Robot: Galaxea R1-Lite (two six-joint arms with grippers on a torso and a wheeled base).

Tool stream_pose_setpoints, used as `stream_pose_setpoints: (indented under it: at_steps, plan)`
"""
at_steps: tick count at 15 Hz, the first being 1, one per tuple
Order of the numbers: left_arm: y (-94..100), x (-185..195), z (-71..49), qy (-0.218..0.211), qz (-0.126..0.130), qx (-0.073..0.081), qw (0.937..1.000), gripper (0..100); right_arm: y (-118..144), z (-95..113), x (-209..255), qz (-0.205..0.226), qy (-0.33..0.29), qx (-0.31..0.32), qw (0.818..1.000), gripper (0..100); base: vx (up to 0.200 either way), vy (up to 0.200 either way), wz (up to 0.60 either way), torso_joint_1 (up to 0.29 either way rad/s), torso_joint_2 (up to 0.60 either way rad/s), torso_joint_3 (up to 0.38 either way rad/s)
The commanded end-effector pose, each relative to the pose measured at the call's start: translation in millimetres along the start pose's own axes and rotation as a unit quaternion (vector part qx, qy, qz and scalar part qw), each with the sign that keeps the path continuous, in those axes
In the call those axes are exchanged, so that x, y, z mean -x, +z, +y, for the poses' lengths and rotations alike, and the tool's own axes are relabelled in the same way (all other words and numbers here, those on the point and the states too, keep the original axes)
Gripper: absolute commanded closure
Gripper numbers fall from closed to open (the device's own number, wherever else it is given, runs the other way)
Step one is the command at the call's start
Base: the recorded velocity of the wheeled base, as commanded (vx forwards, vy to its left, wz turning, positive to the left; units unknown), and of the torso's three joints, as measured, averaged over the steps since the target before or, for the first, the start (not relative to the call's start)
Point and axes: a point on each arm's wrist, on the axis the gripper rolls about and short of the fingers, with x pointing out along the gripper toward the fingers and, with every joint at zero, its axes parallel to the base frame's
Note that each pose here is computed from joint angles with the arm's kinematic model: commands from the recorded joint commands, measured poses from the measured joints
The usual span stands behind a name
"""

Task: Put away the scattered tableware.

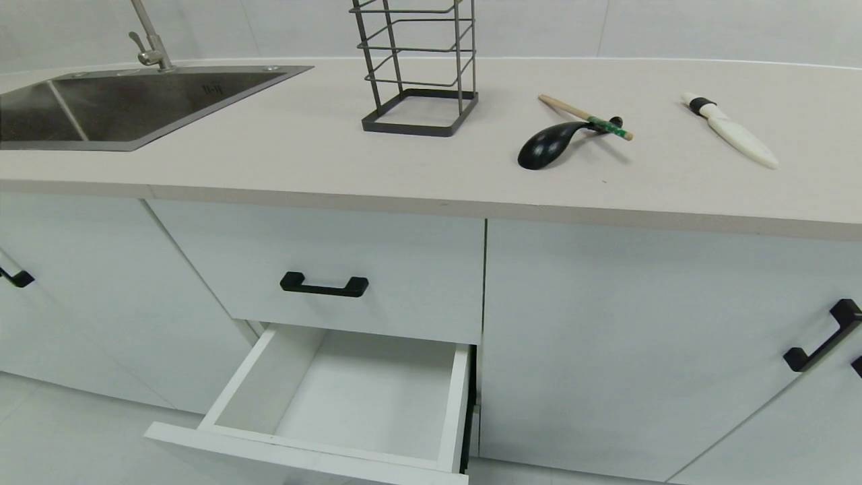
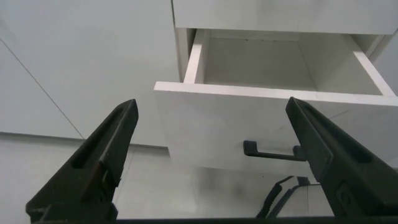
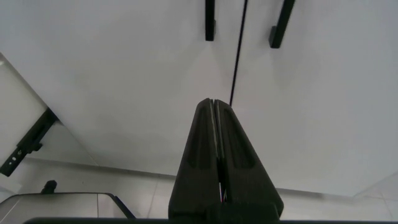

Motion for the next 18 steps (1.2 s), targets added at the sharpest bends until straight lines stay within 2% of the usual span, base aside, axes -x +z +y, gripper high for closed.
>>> stream_pose_setpoints:
  at_steps: [1, 3, 6, 9, 15, 18]
  plan:
    - [0.0, -0.1, 0.0, 0.0, 0.001, 0.001, 1.0, 0, 0.0, 0.0, 0.0, 0.0, 0.0, -0.001, 1.0, 100, 0.0, 0.0, 0.0, 0.0, 0.0, 0.0]
    - [0.0, -0.1, 0.0, 0.0, 0.001, 0.0, 1.0, 0, 0.0, 0.0, 0.0, 0.0, 0.0, 0.0, 1.0, 100, 0.0, 0.0, 0.0, 0.0, 0.0, 0.0]
    - [0.2, -0.1, 0.0, 0.001, 0.0, 0.0, 1.0, 0, 0.0, 0.0, 0.0, 0.0, 0.0, 0.0, 1.0, 100, 0.2, 0.0, 0.0, 0.002, 0.0, 0.005]
    - [0.0, -0.1, 0.4, 0.008, 0.0, 0.012, 0.9999, 0, 0.0, 0.0, 0.0, 0.0, 0.0, -0.001, 1.0, 100, 0.2, 0.0, 0.0, 0.004, 0.0, 0.004]
    - [0.2, -0.1, 0.5, 0.011, 0.0, 0.013, 0.9999, 0, 0.1, 0.0, -0.1, 0.001, 0.0, 0.001, 1.0, 100, 0.0, 0.0, 0.0, 0.0, 0.0, 0.0]
    - [0.2, -0.1, 0.5, 0.011, 0.0, 0.013, 0.9999, 0, 0.0, 0.0, 0.0, 0.0, 0.0, -0.001, 1.0, 100, 0.0, 0.0, 0.6, 0.002, 0.0, 0.001]
